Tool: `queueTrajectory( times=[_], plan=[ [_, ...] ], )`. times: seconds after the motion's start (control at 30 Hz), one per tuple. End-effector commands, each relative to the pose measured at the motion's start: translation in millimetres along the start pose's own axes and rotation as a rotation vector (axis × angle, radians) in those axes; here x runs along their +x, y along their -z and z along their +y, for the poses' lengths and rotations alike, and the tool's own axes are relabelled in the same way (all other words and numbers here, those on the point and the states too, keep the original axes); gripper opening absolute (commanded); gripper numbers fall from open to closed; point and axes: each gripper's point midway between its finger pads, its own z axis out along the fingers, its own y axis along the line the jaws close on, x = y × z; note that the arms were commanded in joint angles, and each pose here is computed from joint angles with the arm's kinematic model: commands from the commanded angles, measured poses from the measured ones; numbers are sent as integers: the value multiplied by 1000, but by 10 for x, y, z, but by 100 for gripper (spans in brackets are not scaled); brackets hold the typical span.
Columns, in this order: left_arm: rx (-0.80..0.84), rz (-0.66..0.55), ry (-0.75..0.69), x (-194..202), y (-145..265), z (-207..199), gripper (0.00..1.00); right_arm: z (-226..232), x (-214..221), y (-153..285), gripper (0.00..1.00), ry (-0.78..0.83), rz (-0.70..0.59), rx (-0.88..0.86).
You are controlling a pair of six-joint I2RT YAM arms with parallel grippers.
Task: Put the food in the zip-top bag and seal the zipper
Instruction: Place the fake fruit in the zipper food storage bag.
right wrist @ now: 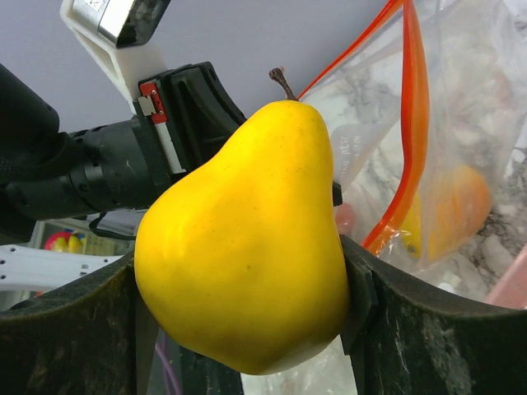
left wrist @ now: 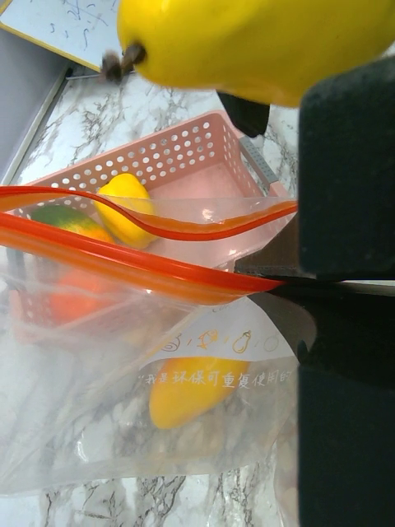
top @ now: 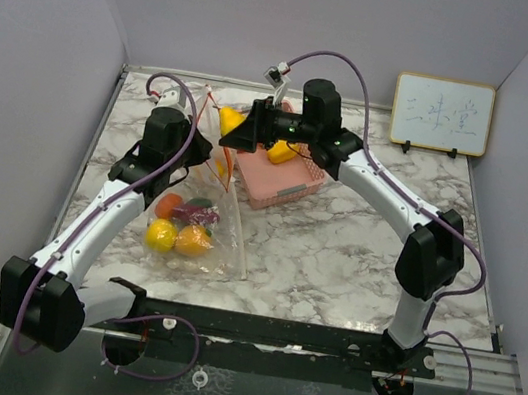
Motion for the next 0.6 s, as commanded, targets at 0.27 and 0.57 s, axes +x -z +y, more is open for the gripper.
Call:
queueTrajectory(
  times=[0.27,0.57],
  plan=[
    [105,-59,-16,-96,34,-139,0,144,114,-211,37,-185,50,-196],
    [158,-62,-7,-137,61,-259,0,-338,140,-417,37,-307,2,22]
  ],
)
